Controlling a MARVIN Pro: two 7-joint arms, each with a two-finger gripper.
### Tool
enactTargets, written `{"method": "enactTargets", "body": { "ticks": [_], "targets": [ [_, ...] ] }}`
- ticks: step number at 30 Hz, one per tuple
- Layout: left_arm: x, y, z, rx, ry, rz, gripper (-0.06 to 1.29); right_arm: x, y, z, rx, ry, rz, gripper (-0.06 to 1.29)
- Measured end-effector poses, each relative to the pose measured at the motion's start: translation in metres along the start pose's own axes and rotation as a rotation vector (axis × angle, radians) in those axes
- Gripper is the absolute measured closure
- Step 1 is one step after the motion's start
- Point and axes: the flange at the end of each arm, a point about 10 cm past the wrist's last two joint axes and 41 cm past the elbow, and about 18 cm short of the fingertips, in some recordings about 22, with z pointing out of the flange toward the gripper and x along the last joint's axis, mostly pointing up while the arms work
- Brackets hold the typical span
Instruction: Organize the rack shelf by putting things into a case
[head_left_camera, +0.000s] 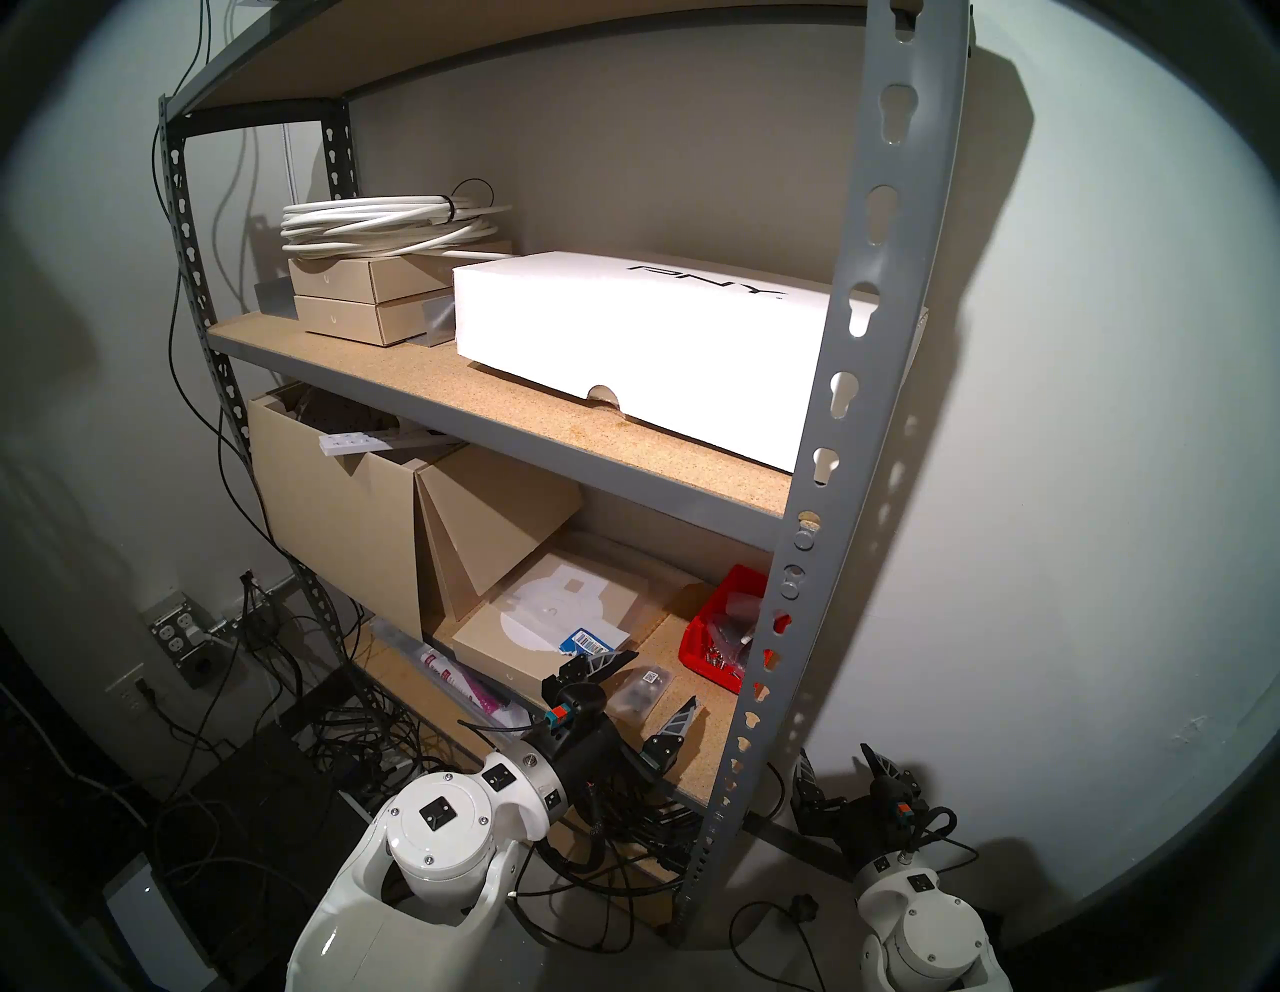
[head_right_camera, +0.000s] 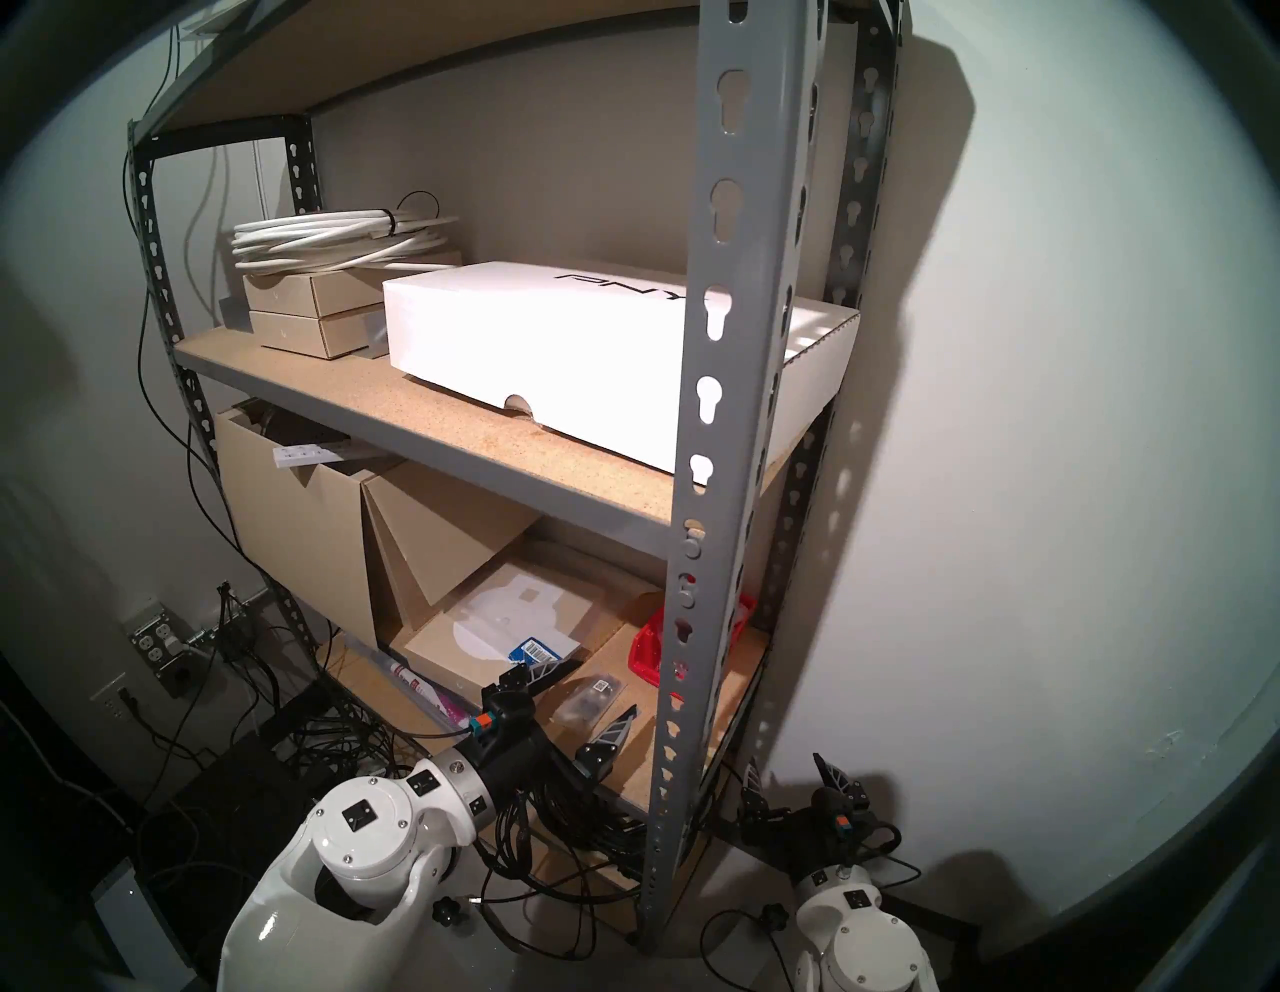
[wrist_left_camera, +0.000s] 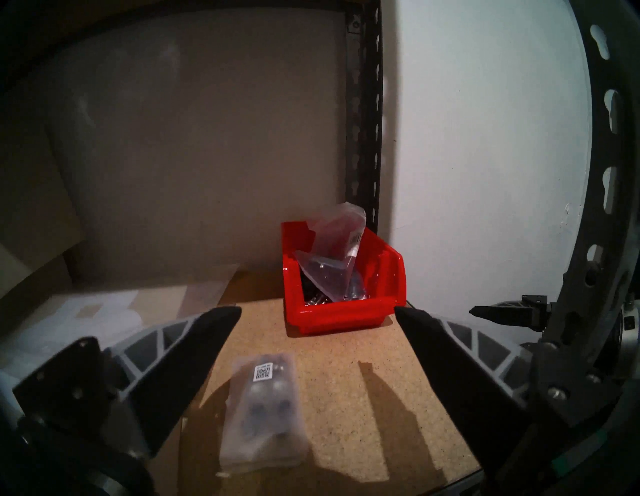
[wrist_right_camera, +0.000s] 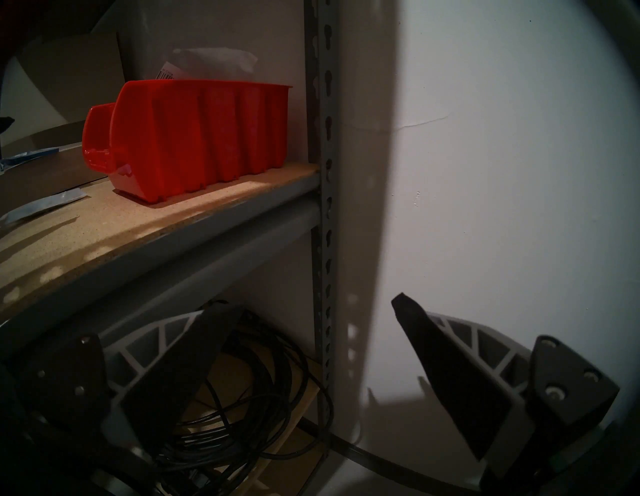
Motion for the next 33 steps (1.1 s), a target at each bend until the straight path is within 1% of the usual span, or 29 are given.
{"method": "enactTargets", "body": {
  "ticks": [9, 14, 19, 27, 33],
  "targets": [
    [-0.019, 0.0, 0.003, 0.009, -0.054, 0.012, 0.09, 0.0, 0.0, 0.0, 0.0, 0.0, 0.0, -0.03],
    [-0.025, 0.0, 0.006, 0.011, -0.075, 0.021, 0.11, 0.0, 0.0, 0.0, 0.0, 0.0, 0.0, -0.03],
    [-0.026, -0.002, 0.009, 0.019, -0.086, 0.028, 0.14, 0.0, 0.0, 0.0, 0.0, 0.0, 0.0, -0.03],
    [-0.026, -0.006, 0.011, 0.037, -0.15, 0.021, 0.14, 0.0, 0.0, 0.0, 0.0, 0.0, 0.0, -0.03],
    [-0.022, -0.012, 0.01, 0.057, -0.198, 0.008, 0.15, 0.0, 0.0, 0.0, 0.0, 0.0, 0.0, -0.03]
  ]
}}
